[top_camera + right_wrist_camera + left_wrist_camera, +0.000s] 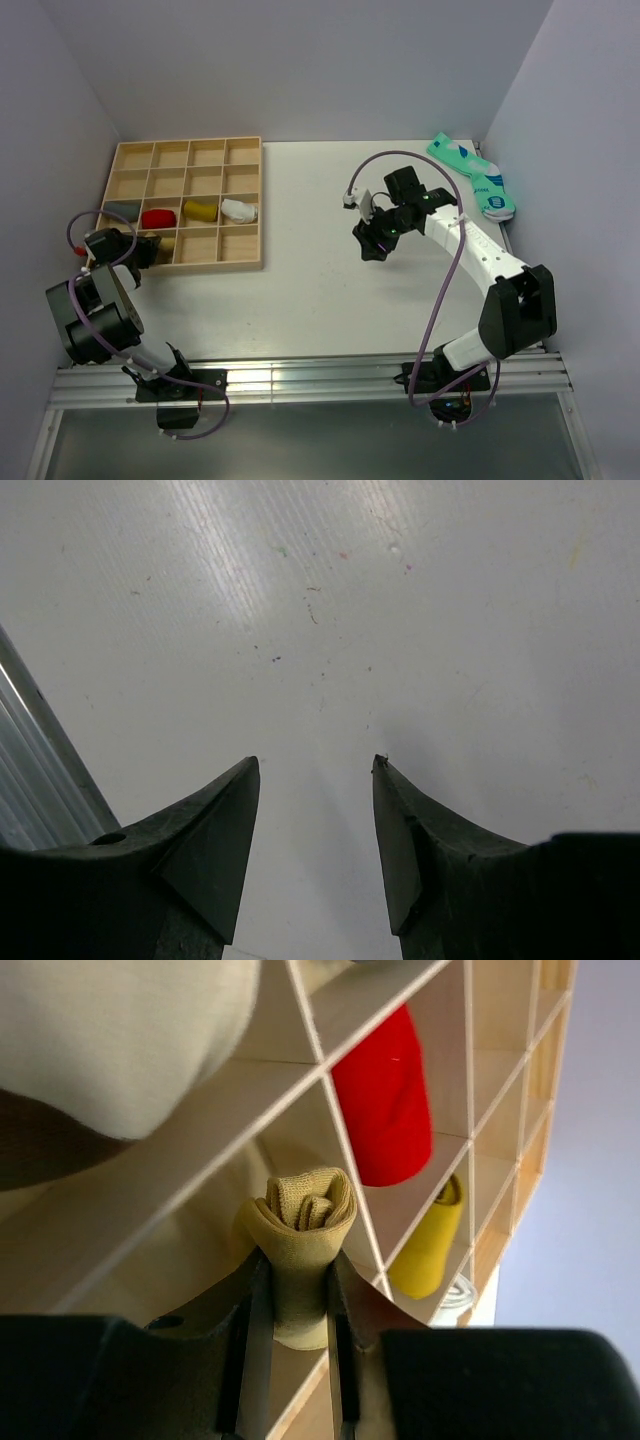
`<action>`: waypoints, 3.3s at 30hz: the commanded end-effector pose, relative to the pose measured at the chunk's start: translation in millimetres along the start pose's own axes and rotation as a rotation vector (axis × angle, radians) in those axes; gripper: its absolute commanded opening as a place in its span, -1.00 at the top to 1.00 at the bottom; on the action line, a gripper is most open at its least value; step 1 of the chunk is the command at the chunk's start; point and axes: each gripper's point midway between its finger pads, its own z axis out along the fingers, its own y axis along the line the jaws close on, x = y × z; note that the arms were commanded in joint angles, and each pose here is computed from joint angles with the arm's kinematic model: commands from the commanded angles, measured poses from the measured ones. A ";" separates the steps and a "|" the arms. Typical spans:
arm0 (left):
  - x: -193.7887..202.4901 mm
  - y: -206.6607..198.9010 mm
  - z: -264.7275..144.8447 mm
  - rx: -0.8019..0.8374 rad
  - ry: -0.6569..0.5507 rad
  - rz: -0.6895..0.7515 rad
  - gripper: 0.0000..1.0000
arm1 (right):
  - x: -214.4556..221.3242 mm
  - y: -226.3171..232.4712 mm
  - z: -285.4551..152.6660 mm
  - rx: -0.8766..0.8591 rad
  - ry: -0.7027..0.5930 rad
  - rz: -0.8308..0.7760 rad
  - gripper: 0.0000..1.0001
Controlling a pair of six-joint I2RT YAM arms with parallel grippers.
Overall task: Roll the socks
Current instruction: Place the sock in the storage box, then reset both arms
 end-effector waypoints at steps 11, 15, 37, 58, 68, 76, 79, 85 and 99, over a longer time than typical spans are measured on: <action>-5.1 43.1 18.3 -0.248 0.016 0.058 0.99 | -7.3 -6.9 -1.8 0.010 -0.035 -0.028 -0.12; -7.6 51.3 20.7 -0.311 0.007 0.057 0.97 | -5.9 -7.7 -0.8 0.009 -0.029 -0.025 -0.11; -22.8 15.7 4.6 -0.357 -0.043 0.044 -0.01 | -4.7 -11.9 -1.1 -0.010 -0.020 -0.003 -0.11; -22.5 -17.3 -32.5 -0.323 -0.058 0.085 -0.25 | -5.4 -9.3 -5.1 -0.033 -0.010 0.023 -0.11; 3.4 -108.9 -83.1 -0.067 -0.067 0.273 -0.24 | -13.5 -10.7 -17.6 0.035 -0.066 0.073 -0.12; 145.5 -217.9 -148.8 0.315 0.131 0.611 -0.20 | -21.9 -13.3 -52.4 0.187 -0.185 0.128 -0.17; 212.8 -238.6 -175.4 0.410 0.201 0.728 -0.20 | -25.0 -15.3 -71.2 0.239 -0.235 0.163 -0.18; 300.5 -249.1 -226.6 0.606 0.326 0.799 -0.21 | -22.3 -14.3 -99.6 0.311 -0.281 0.204 -0.26; 363.9 -242.7 -252.2 0.705 0.429 0.914 -0.20 | -19.0 -5.5 -113.0 0.366 -0.359 0.237 -0.46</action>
